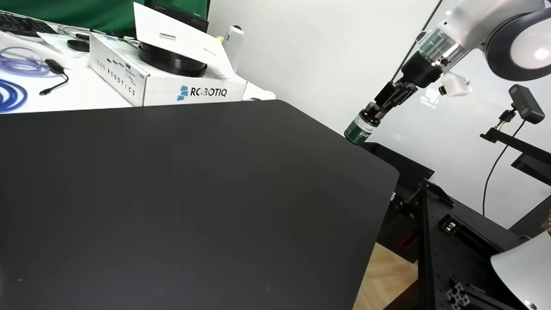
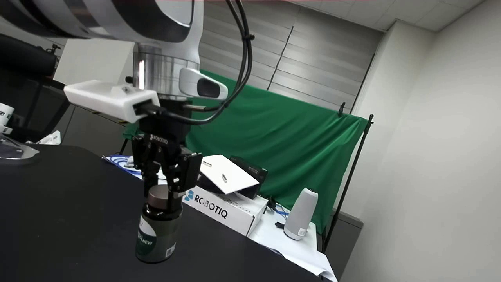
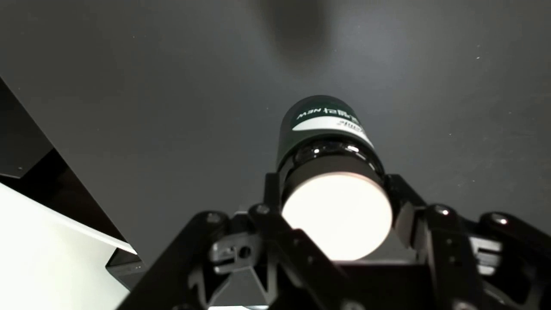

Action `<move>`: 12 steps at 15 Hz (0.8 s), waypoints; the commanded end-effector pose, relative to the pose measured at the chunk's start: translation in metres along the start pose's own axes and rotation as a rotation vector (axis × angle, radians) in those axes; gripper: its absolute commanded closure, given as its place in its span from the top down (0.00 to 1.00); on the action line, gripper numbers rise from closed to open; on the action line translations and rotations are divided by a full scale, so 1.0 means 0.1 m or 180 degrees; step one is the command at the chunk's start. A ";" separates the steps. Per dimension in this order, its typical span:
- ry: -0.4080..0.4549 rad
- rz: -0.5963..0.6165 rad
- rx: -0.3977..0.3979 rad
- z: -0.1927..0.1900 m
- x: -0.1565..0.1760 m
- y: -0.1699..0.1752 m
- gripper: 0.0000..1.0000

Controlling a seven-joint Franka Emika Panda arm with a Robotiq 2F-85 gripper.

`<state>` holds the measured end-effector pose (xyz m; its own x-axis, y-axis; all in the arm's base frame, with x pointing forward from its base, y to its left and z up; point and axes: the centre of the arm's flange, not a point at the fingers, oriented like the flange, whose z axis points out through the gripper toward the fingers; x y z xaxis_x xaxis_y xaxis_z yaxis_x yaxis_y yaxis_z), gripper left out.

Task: Pick the bottle and move it to the right on the table

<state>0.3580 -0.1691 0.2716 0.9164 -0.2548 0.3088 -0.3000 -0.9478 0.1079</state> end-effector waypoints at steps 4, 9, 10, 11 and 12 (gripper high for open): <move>-0.0146 0.0089 0.0098 0.43 -0.67 -0.01 0.36; -0.0332 0.0137 0.0113 0.65 -0.74 -0.10 0.36; -0.0354 0.0149 0.0119 0.68 -0.76 -0.11 0.36; -0.0377 0.0161 0.0135 0.72 -0.77 -0.11 0.36; -0.0409 0.0175 0.0142 0.76 -0.80 -0.11 0.36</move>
<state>0.3643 -0.1505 0.2036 0.9268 -0.3172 0.2011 -0.3387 -0.9373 0.0823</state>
